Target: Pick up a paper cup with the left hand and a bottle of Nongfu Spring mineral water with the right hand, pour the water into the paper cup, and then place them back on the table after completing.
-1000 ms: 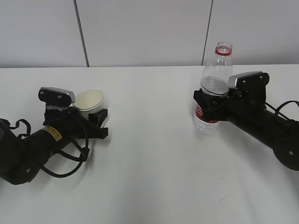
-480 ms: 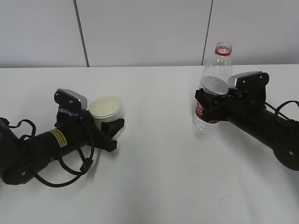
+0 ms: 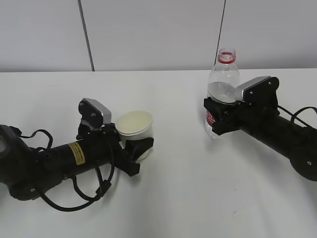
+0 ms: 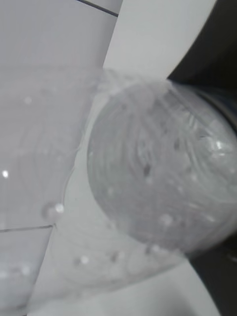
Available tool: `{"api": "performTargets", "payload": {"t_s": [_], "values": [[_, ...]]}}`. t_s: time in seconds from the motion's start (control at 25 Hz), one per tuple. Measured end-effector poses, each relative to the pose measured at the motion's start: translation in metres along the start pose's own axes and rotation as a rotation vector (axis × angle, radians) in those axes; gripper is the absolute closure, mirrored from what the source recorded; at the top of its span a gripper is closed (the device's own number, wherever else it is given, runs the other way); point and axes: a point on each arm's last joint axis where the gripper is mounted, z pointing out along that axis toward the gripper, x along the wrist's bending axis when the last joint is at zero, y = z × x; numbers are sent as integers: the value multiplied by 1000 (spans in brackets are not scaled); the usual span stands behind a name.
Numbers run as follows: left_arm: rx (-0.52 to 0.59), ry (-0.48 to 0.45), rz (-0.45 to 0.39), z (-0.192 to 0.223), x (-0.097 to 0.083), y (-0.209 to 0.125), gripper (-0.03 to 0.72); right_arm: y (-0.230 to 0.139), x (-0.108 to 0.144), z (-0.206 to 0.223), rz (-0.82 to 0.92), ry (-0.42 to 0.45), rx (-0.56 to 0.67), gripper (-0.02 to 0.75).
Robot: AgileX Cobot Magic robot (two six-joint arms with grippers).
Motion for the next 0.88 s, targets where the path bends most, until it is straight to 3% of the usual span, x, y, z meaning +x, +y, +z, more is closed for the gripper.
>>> {"api": "performTargets", "payload": {"t_s": [0.4, 0.88], "values": [[-17, -88, 25, 14, -28, 8, 296, 5, 0, -1, -140, 7, 15, 330], [-44, -115, 49, 21, -30, 16, 298, 21, 1, -4, -355, 42, 36, 339]]}}
